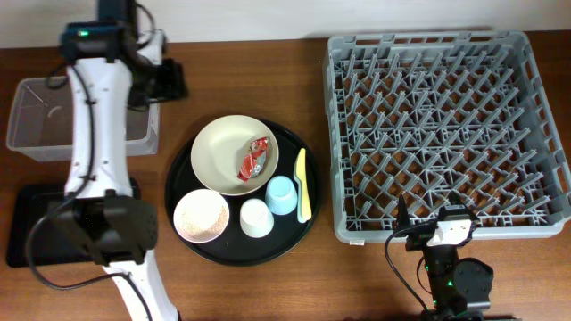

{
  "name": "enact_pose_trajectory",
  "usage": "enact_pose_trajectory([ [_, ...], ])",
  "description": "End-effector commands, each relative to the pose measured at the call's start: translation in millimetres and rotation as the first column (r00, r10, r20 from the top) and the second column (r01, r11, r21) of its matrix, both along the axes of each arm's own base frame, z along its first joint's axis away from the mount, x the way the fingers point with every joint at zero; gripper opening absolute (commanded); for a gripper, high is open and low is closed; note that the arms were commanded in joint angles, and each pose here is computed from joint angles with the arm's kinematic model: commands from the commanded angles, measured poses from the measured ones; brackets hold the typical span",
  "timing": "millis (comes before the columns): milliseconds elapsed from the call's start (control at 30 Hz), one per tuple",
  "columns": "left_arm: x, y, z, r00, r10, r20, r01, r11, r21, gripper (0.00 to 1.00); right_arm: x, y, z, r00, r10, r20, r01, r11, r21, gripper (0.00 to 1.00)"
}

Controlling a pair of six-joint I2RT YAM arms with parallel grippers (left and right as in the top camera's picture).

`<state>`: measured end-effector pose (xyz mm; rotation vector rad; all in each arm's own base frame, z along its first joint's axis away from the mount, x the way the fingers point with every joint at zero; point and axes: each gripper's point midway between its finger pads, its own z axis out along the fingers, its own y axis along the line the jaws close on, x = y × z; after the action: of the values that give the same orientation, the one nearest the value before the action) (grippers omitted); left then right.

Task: Sort waste into correct bins and load items into the dishwasher rack
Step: 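Return the left gripper to the bowl and grasp the red wrapper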

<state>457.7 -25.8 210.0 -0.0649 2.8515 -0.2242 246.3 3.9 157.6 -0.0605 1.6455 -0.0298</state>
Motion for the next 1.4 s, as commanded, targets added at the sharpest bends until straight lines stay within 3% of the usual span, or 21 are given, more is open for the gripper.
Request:
enact_pose_trajectory([
  [0,-13.5,-42.1,-10.5,0.993,-0.110,-0.049,0.112,0.993,0.040,0.62,-0.2,-0.3,-1.9,1.000,0.001,-0.003,-0.001,1.000,0.002,0.98],
  [167,-37.5,-103.9,-53.0,0.957,-0.255,-0.142,0.266,0.961,0.069,0.60,-0.2,-0.3,-1.9,1.000,0.001,-0.003,-0.001,1.000,0.002,0.98],
  [333,-50.3,-120.3,-89.5,0.935,-0.296,-0.195,0.318,0.943,0.093,0.61,-0.2,-0.3,-2.0,1.000,0.001,-0.003,-0.001,1.000,0.002,0.98],
  [567,-48.4,-122.0,-119.7,0.935,-0.298,-0.192,0.319,0.944,0.088,0.80,-0.2,-0.3,-1.9,1.000,0.001,-0.003,-0.001,1.000,0.002,0.98],
  [700,-44.5,-122.8,-129.3,0.938,-0.299,-0.175,0.318,0.944,0.090,0.79,-0.2,-0.3,-1.9,1.000,0.001,-0.003,-0.001,1.000,0.002,0.98],
  [933,-63.2,-116.3,-162.0,0.925,-0.294,-0.240,0.324,0.942,0.092,0.78,-0.2,-0.4,-2.0,1.000,0.001,-0.003,-0.001,1.000,0.002,0.98],
  [1100,-56.3,-118.7,-172.7,0.933,-0.297,-0.202,0.320,0.943,0.092,0.77,-0.2,-0.3,-2.0,1.000,0.001,-0.003,-0.001,1.000,0.002,0.98],
  [1167,-50.8,-120.5,-172.2,0.938,-0.298,-0.179,0.318,0.944,0.092,0.66,-0.2,-0.3,-2.0,1.000,0.001,-0.003,-0.001,1.000,0.002,0.98],
  [1367,-52.7,-124.2,-173.2,0.935,-0.306,-0.180,0.325,0.942,0.085,0.64,-0.2,-0.3,-2.0,1.000,0.001,-0.003,-0.001,1.000,0.002,0.98],
])
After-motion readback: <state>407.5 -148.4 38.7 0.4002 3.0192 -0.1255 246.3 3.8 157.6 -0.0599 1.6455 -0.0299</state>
